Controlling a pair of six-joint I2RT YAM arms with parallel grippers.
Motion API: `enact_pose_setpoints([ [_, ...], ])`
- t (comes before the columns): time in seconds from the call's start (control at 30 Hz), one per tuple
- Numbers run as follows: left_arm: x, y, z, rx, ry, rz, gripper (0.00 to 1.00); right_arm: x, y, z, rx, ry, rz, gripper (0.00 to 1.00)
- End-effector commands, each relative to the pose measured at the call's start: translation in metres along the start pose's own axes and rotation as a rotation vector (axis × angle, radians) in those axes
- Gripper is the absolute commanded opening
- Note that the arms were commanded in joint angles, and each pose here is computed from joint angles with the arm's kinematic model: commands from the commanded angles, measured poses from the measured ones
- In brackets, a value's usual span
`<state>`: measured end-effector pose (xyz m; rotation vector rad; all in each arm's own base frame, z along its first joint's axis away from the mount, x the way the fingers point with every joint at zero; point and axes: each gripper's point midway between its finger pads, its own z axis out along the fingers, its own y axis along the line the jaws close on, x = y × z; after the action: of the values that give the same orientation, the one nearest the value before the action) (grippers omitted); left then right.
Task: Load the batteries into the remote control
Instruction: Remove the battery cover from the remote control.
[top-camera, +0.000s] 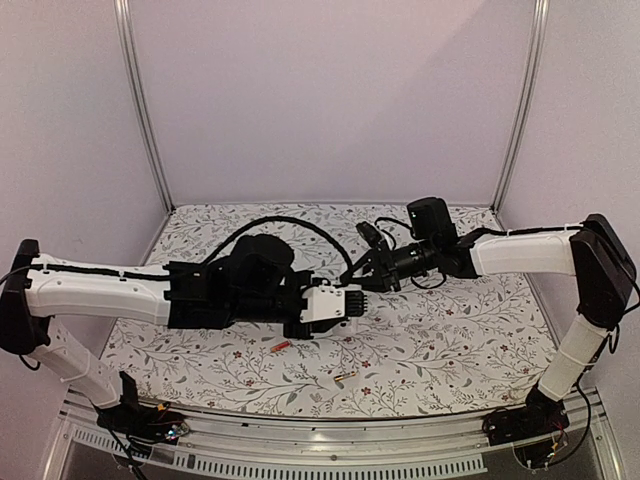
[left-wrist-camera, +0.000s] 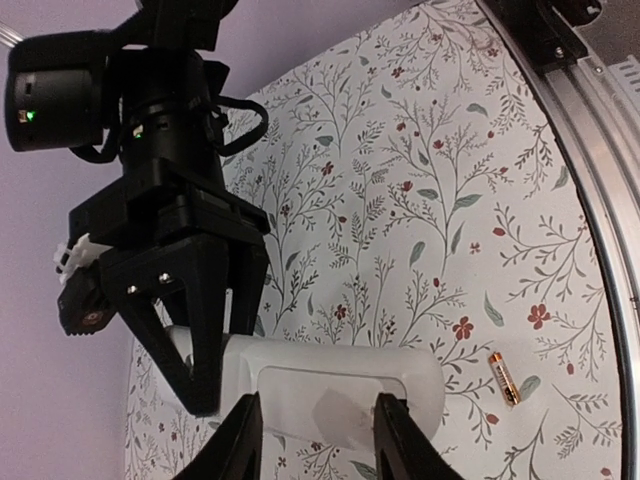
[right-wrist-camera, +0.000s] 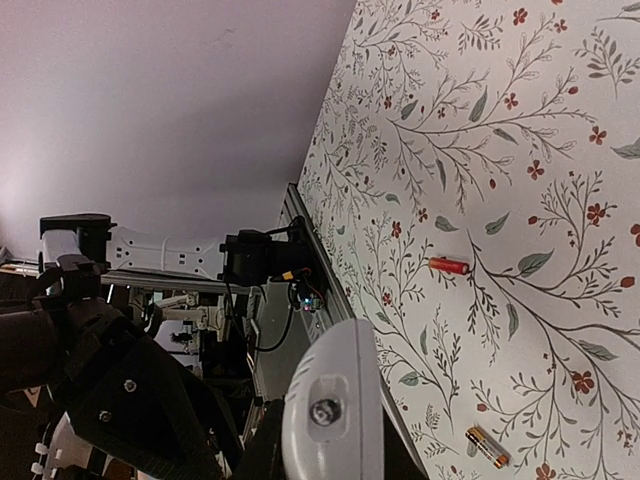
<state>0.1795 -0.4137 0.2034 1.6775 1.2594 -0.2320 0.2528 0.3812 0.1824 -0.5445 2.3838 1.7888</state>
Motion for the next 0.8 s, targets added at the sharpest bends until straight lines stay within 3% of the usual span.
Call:
enact_pose_setpoints([
  [0.0, 0.010, -0.008, 0.000, 0.018, 0.031, 0.009, 0.38, 0.003, 0.011, 0.000, -0.033, 0.022, -0.004, 0.00],
  [0.53, 0.024, -0.014, 0.010, 0.042, 0.098, 0.020, 0.39, -0.009, 0.016, -0.011, -0.068, -0.027, 0.017, 0.00],
  [0.67, 0.021, -0.010, 0.007, 0.028, 0.092, 0.008, 0.43, -0.011, 0.014, -0.012, -0.071, -0.038, 0.032, 0.00],
  [0.77, 0.016, -0.005, 0.002, 0.012, 0.075, -0.022, 0.52, -0.014, 0.010, -0.014, -0.059, -0.055, 0.038, 0.00],
])
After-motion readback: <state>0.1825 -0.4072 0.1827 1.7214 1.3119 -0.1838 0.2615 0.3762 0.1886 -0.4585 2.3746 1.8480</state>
